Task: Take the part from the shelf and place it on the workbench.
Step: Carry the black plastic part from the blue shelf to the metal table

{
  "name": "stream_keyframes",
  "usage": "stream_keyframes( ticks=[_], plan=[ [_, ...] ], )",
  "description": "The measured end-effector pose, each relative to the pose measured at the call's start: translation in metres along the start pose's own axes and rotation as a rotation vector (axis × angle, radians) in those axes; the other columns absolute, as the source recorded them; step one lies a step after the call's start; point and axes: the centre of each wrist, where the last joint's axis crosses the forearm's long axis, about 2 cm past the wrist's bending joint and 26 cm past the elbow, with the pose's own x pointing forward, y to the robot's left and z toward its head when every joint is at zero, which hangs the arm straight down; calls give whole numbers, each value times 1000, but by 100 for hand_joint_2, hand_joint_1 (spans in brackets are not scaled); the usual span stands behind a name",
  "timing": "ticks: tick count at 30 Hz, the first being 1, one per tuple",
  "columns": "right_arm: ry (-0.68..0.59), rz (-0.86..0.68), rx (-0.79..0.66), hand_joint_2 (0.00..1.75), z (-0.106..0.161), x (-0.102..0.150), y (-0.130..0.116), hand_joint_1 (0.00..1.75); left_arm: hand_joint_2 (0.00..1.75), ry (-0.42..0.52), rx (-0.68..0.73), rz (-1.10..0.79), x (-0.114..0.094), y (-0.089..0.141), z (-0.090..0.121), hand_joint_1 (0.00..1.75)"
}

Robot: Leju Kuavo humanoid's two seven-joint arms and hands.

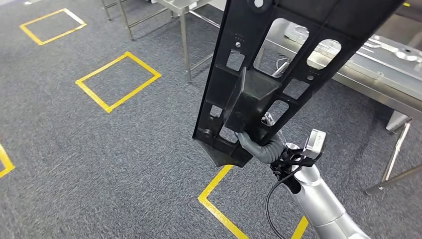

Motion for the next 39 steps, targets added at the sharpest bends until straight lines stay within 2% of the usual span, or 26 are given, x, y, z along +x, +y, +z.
stream_keyframes(
  ticks=[15, 39],
  plan=[
    [16, -23, -10, 175, 16, -4, 8, 175, 175, 6, 29, 4, 2, 7, -1, 0],
    [-10, -19, -28, 175, 18, 1, 10, 175, 175, -22, 27, 29, 1, 7, -1, 0]
  ],
)
